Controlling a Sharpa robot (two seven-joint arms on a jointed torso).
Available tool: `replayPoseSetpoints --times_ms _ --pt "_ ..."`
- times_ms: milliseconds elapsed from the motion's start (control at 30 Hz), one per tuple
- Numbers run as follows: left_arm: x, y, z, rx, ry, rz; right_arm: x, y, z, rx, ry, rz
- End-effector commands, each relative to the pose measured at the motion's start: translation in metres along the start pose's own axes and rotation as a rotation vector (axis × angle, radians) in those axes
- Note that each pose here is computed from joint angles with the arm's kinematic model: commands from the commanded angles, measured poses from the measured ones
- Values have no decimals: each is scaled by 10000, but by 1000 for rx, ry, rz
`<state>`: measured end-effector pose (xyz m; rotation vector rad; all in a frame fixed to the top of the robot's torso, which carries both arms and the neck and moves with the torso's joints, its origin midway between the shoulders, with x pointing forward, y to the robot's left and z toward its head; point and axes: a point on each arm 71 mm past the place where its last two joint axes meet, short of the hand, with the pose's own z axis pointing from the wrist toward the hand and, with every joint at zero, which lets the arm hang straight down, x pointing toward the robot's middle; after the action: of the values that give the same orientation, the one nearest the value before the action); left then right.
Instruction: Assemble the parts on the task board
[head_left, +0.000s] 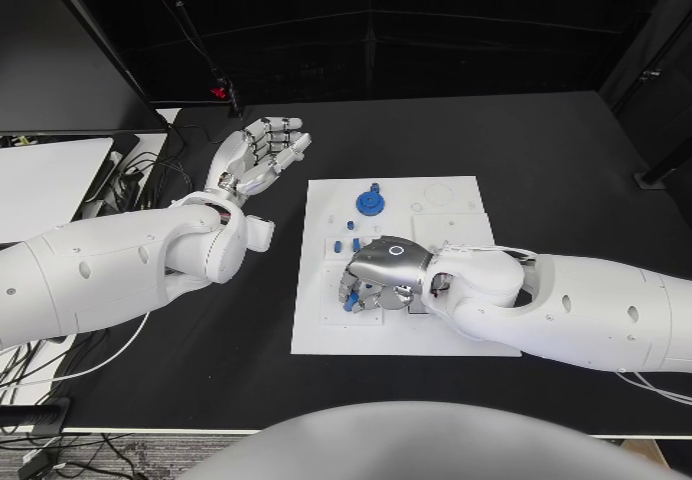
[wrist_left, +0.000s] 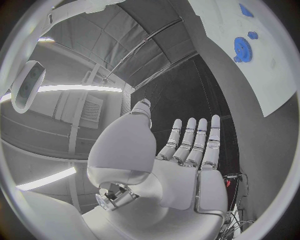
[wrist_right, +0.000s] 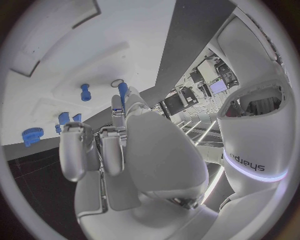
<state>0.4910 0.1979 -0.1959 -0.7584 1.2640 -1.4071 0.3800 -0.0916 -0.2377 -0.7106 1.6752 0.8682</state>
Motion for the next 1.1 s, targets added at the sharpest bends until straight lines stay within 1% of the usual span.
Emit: replayPoseSetpoints --times_ms 33,633,867,1100 --pt "6 -100 0 129 5 -5 2 -9 -3 6 9 -38" --pt "1 -99 -3 127 5 -5 -1 -4 3 12 4 -57" --pt "-1 -97 -2 125 4 -5 8 8 23 11 17 -58" --pt "2 -96 0 124 4 -5 28 4 33 24 47 -64"
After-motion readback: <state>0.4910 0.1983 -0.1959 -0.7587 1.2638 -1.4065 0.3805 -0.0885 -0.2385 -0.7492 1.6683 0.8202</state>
